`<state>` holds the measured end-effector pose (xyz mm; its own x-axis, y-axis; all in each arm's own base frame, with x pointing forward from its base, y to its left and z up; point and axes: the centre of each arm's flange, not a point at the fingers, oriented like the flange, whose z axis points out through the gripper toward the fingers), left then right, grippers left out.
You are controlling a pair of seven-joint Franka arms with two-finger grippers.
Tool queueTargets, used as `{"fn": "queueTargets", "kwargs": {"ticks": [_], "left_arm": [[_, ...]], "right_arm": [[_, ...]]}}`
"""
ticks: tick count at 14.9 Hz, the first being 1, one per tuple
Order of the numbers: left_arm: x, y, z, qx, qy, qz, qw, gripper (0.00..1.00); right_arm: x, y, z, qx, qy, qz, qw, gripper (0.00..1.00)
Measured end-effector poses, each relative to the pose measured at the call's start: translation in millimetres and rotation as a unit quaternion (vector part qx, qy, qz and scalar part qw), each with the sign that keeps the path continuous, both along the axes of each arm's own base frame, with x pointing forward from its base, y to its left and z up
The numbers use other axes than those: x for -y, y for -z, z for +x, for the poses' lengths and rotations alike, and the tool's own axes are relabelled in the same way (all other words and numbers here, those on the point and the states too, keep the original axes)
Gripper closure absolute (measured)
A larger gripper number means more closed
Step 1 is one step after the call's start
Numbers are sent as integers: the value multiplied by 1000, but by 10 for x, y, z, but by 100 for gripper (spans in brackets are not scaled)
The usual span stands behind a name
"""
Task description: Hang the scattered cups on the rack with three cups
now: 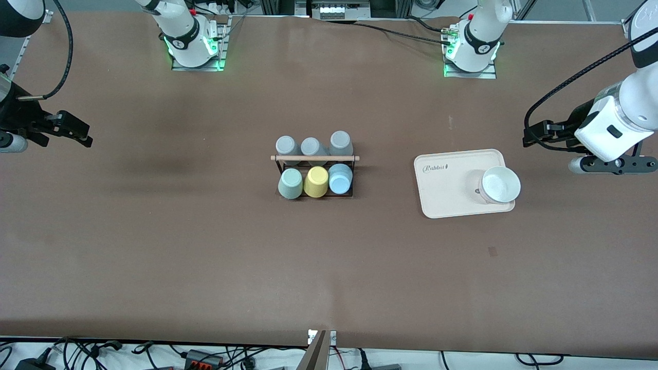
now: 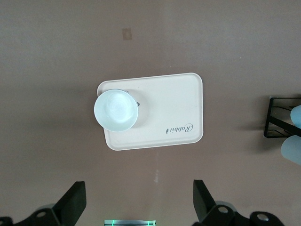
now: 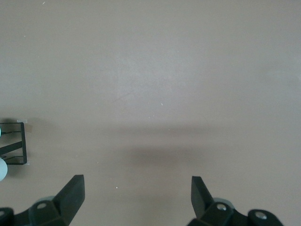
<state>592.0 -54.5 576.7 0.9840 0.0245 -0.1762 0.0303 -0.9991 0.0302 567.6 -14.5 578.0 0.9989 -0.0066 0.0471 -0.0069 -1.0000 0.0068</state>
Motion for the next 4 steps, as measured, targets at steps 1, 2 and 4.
{"fn": "queueTargets", "kwargs": {"ticks": [1, 2, 4], "left_arm": [[0, 0, 0, 0, 0, 0, 1000, 0], [0, 0, 0, 0, 0, 0, 1000, 0], [0, 0, 0, 0, 0, 0, 1000, 0]], "right_arm": [[0, 2, -4, -2, 0, 0, 1000, 0], [0, 7, -11, -5, 0, 0, 1000, 0], [0, 11, -15, -7, 0, 0, 1000, 0]]}}
